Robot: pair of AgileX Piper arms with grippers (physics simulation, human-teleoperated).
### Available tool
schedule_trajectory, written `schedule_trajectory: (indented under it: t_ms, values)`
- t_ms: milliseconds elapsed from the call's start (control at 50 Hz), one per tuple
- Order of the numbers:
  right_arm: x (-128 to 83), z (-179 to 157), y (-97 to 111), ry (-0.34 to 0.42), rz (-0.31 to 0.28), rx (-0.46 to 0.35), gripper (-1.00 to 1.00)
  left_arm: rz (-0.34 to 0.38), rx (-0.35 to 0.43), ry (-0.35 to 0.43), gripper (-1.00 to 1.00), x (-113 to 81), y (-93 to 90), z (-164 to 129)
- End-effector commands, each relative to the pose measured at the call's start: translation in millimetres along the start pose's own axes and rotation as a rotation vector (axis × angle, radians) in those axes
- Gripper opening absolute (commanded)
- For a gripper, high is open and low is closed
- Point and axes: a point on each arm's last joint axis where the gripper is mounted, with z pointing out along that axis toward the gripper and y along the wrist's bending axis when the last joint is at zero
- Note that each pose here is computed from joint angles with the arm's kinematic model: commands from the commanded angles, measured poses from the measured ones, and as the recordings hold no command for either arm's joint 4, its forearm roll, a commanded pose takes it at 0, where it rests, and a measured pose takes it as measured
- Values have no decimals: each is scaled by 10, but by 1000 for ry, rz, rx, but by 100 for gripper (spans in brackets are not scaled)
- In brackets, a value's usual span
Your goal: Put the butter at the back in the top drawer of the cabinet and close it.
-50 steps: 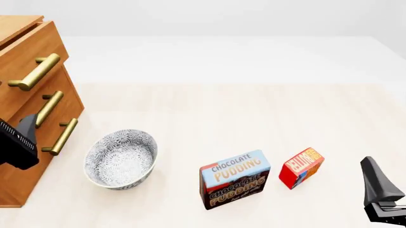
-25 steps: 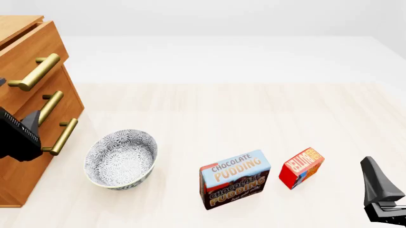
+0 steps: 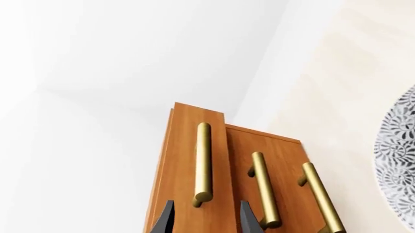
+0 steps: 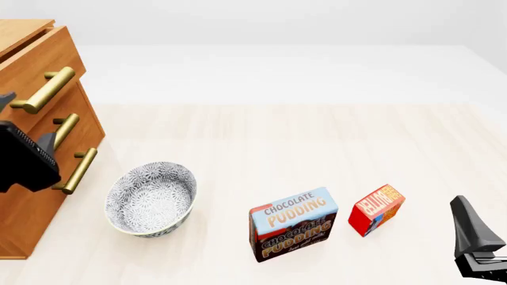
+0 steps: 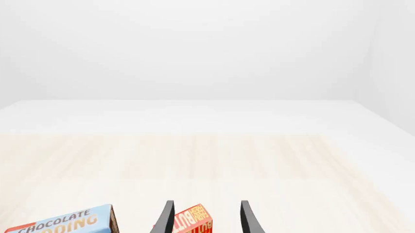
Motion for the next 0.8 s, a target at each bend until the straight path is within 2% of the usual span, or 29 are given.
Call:
schedule_trajectory:
  t_ms: [20,800]
  values:
    - [0,0,0,0,0,0,100,-5,3,6,100,14,-13,63]
    - [0,0,0,0,0,0,100,10,-10,32,100,82,-44,158]
